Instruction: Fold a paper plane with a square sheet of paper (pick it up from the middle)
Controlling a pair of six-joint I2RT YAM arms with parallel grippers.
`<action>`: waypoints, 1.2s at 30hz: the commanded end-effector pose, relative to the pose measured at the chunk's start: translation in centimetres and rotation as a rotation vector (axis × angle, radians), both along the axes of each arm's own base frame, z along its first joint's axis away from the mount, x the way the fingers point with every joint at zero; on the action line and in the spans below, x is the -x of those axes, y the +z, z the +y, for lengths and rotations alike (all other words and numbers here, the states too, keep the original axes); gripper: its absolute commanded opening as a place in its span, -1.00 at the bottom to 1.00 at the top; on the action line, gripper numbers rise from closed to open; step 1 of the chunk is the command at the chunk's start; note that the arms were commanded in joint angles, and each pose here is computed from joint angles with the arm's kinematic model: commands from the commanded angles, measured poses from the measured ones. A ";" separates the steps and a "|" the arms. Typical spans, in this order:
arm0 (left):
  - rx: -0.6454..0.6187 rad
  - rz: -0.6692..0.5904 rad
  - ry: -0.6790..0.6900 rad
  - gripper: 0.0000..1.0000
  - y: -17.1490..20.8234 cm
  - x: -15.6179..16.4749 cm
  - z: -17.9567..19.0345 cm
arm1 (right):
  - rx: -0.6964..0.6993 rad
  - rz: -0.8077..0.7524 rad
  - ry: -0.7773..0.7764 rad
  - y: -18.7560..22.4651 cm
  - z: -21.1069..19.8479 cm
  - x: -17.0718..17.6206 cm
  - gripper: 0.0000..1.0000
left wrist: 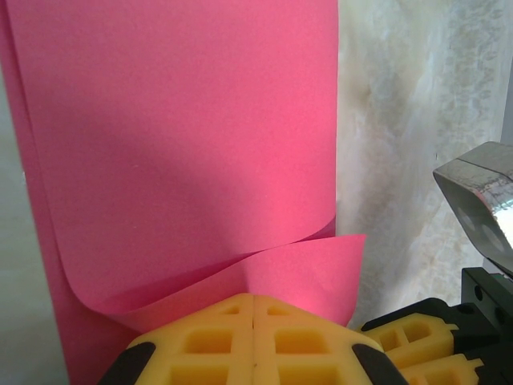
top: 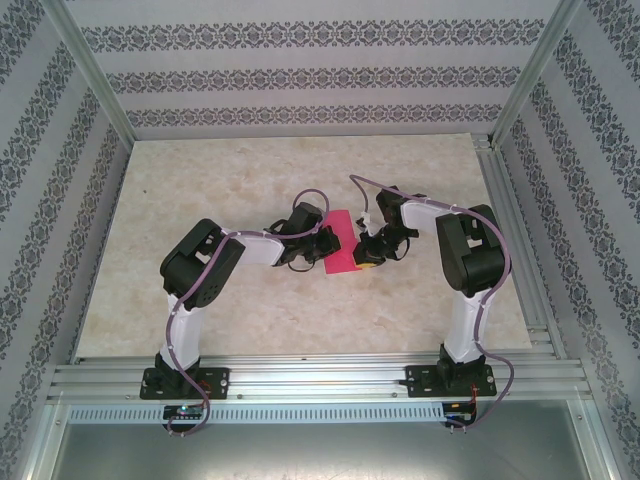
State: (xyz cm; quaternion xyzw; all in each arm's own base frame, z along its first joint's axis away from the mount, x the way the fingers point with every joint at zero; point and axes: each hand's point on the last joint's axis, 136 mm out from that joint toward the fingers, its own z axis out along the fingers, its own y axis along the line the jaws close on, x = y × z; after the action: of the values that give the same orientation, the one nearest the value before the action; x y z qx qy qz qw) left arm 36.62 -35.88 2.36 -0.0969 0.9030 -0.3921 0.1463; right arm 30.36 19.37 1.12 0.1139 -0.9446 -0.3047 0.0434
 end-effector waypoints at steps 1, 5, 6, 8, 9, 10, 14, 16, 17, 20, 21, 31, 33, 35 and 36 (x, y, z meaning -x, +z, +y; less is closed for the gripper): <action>-0.038 0.033 -0.008 -0.85 -1.8 0.7 -0.1 | 0.116 0.018 0.000 -1.4 -2.3 0.4 -0.77; -0.041 0.032 -0.009 -0.85 -1.9 0.7 -0.1 | 0.195 0.021 0.012 -1.3 -3.7 1.3 -0.77; -0.040 0.034 -0.008 -0.85 -1.9 0.7 -0.1 | 0.187 0.033 0.009 -1.3 -3.8 1.5 -0.77; -0.037 0.033 -0.010 -0.85 -1.9 0.7 -0.2 | 0.177 0.043 0.001 -1.3 -3.9 1.7 -0.78; -0.037 0.034 -0.008 -0.85 -2.0 0.7 -0.2 | 0.169 0.049 0.006 -1.2 -3.8 2.0 -0.78; -0.038 0.034 -0.008 -0.86 -2.0 0.7 -0.1 | 0.156 0.051 0.004 -1.0 -3.7 2.1 -0.77; -0.034 0.034 -0.008 -0.86 -2.0 0.5 -0.3 | 0.115 0.071 -0.037 -0.5 -3.6 2.3 -0.76; -0.036 0.034 -0.008 -0.86 -2.0 0.6 -0.3 | 0.117 0.084 -0.024 -0.4 -3.7 2.8 -0.76; -0.035 0.035 -0.010 -0.86 -2.0 0.6 -0.3 | 0.122 0.085 -0.030 -0.3 -3.8 2.8 -0.76; -0.033 0.035 -0.014 -0.86 -2.1 0.5 -0.4 | 0.164 0.096 -0.027 -0.6 -4.5 3.0 -0.77; -0.030 0.034 -0.013 -0.86 -2.0 0.5 -0.4 | 0.172 0.082 -0.035 -0.5 -4.7 2.9 -0.78; -0.029 0.034 -0.014 -0.86 -2.0 0.5 -0.5 | -0.054 -0.127 -0.136 7.2 -1.0 -1.0 -0.79; -0.027 0.035 -0.015 -0.86 -2.0 0.5 -0.5 | -0.071 -0.110 -0.119 6.5 -0.2 -1.1 -0.79; -0.027 0.033 -0.016 -0.86 -2.0 0.5 -0.5 | -0.089 -0.085 -0.124 5.3 0.4 -1.3 -0.80; -0.027 0.032 -0.016 -0.85 -2.0 0.5 -0.5 | -0.102 -0.060 -0.122 4.8 0.7 -1.2 -0.81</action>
State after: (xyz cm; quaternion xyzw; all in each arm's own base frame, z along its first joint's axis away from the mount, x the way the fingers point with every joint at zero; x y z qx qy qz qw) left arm 36.30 -36.72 2.34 -0.0874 0.9017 -0.4001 0.1384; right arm 31.45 18.63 7.33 0.0782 -0.9437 -0.3199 -0.0321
